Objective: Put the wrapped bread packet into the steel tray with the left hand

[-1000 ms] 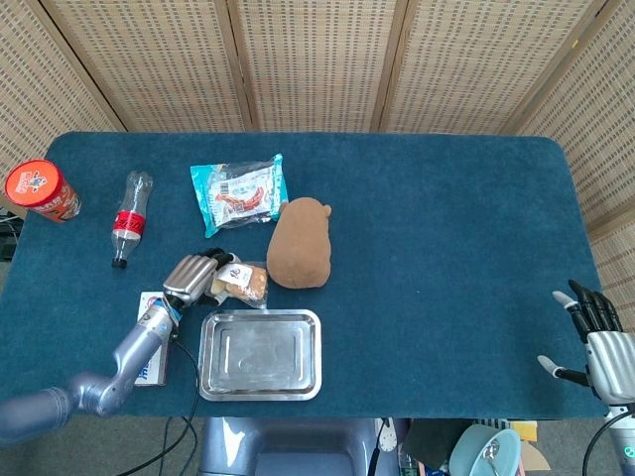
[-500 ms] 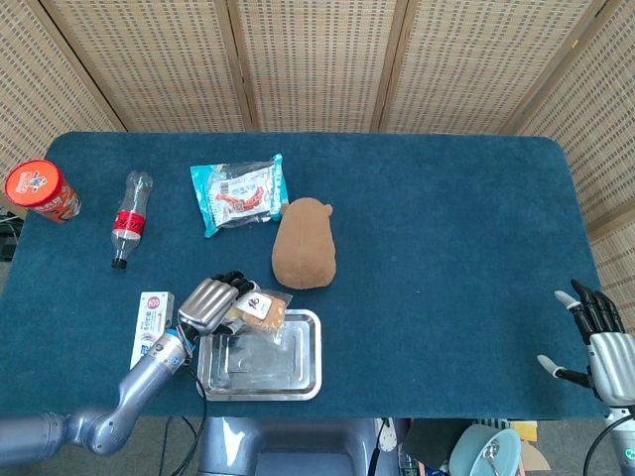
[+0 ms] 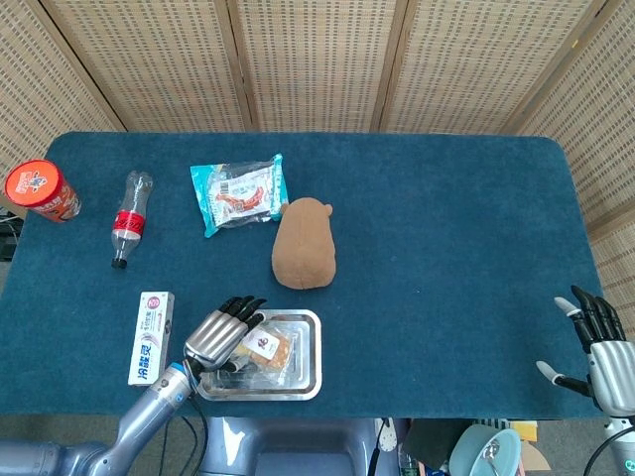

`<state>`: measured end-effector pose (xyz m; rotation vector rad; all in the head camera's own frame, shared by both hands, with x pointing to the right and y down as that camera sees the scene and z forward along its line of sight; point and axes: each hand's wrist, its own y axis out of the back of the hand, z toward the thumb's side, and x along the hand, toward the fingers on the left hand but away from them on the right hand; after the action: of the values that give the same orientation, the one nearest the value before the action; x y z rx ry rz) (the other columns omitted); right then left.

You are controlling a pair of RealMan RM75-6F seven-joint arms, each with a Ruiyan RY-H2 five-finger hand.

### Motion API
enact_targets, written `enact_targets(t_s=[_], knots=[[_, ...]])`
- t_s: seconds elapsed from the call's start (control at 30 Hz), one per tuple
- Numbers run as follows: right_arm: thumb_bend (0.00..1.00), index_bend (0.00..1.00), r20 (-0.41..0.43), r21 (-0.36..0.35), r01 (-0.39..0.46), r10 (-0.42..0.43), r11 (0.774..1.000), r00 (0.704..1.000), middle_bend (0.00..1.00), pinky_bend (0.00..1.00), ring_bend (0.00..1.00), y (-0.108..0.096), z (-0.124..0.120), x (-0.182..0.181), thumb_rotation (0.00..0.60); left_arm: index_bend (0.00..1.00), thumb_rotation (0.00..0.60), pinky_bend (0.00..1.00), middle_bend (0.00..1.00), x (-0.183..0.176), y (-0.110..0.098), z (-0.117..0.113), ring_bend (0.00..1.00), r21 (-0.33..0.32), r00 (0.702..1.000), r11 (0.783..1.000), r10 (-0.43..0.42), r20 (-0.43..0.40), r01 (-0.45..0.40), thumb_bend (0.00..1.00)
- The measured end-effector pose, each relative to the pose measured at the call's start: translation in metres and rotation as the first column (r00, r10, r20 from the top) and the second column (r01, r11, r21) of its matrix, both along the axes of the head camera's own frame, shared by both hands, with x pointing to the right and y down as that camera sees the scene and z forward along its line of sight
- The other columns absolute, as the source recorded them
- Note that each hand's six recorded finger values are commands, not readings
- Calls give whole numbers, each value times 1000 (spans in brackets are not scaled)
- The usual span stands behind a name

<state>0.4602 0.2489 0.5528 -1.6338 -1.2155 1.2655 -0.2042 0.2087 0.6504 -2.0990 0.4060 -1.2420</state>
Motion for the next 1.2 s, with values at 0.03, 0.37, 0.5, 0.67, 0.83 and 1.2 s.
enact_targets(t_s=[0.03,0.37,0.5,0.67,0.83,1.2], knots=[[94,106,0,2,-4,4,1000,1000,0,0,0,0,0,0,600,0,600,0,0,-2,0,-6,0,10,1000,1000,0,10,0,244],[95,106,-9,-5,-13,13,1000,1000,0,0,0,-2,0,-1,600,0,600,0,0,-29,-13,-51,0,77,999,997,-23,46,19,242],[95,106,-8,-15,-24,24,1000,1000,0,0,0,-2,-1,0,600,0,600,0,0,-53,-30,-70,0,178,996,983,-61,61,49,277],[95,106,-5,-4,-30,30,1000,1000,0,0,0,-1,-5,-3,600,0,600,0,0,-101,-46,-91,0,301,984,950,-126,127,83,295],[95,106,-10,0,-28,28,1000,1000,0,0,0,0,-6,-8,600,0,600,0,0,-145,-45,-116,0,432,964,895,-202,174,109,294],[95,106,-20,-22,11,-12,1000,1000,0,0,0,-8,2,-26,600,0,600,0,0,-210,-21,-130,0,491,943,856,-282,178,163,294]])
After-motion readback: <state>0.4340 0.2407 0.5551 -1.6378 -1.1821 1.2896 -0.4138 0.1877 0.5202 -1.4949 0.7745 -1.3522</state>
